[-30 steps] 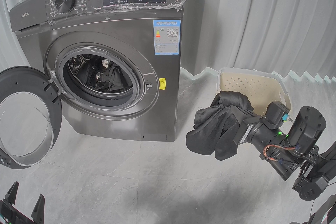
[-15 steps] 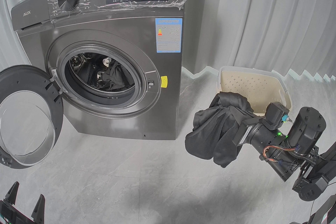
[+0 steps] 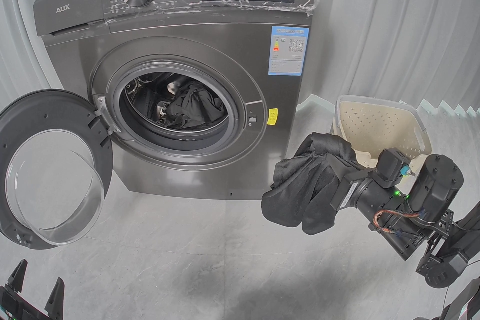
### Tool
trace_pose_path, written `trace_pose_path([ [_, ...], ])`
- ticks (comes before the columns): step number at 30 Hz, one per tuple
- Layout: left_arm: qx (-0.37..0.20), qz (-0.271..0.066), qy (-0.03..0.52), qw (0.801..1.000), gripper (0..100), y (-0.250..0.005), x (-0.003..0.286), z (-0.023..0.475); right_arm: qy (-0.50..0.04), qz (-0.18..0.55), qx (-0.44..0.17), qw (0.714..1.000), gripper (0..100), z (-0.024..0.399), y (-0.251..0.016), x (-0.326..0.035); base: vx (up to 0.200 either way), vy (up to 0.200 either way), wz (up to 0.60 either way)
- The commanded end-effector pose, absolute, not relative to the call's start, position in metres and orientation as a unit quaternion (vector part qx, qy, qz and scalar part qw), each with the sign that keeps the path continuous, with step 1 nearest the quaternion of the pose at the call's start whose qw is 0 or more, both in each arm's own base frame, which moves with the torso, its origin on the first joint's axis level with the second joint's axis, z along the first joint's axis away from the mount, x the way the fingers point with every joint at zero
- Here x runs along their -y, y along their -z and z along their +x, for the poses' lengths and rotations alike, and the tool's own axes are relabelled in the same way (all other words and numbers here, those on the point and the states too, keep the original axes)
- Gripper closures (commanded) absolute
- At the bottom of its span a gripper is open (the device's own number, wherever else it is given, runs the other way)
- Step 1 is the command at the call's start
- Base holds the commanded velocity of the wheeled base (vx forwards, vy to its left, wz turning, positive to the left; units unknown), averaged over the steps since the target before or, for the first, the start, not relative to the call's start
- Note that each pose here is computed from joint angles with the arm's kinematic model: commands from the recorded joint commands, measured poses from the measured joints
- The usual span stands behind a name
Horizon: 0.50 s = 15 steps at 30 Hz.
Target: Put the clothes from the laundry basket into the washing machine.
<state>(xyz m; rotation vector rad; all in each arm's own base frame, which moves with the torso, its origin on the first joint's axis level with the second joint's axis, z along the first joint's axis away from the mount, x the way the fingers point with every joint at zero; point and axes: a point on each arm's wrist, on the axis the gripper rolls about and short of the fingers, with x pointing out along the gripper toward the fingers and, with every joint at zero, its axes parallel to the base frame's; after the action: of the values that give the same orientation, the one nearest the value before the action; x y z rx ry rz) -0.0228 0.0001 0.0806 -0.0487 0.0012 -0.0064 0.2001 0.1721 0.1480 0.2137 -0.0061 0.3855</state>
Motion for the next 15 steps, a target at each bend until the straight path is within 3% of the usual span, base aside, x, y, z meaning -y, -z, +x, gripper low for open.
trace_pose_path([
  [1, 0.001, -0.025, 0.003, 1.000, 0, -0.0762, -0.0001, -0.0230, -0.193, 0.106, 0.003, 0.975, 100, 0.1997, -0.1475, -0.1731, 0.000, 0.000, 0.00],
  [6, 0.000, -0.025, 0.003, 1.000, 0, -0.0760, -0.0001, -0.0230, -0.194, 0.107, -0.003, 0.975, 100, 0.2002, -0.1449, -0.1747, 0.000, 0.000, 0.00],
  [15, 0.001, -0.024, 0.003, 1.000, 0, -0.0762, -0.0001, -0.0230, -0.194, 0.108, -0.003, 0.975, 100, 0.2002, -0.1449, -0.1747, -0.200, 0.000, 0.00],
])
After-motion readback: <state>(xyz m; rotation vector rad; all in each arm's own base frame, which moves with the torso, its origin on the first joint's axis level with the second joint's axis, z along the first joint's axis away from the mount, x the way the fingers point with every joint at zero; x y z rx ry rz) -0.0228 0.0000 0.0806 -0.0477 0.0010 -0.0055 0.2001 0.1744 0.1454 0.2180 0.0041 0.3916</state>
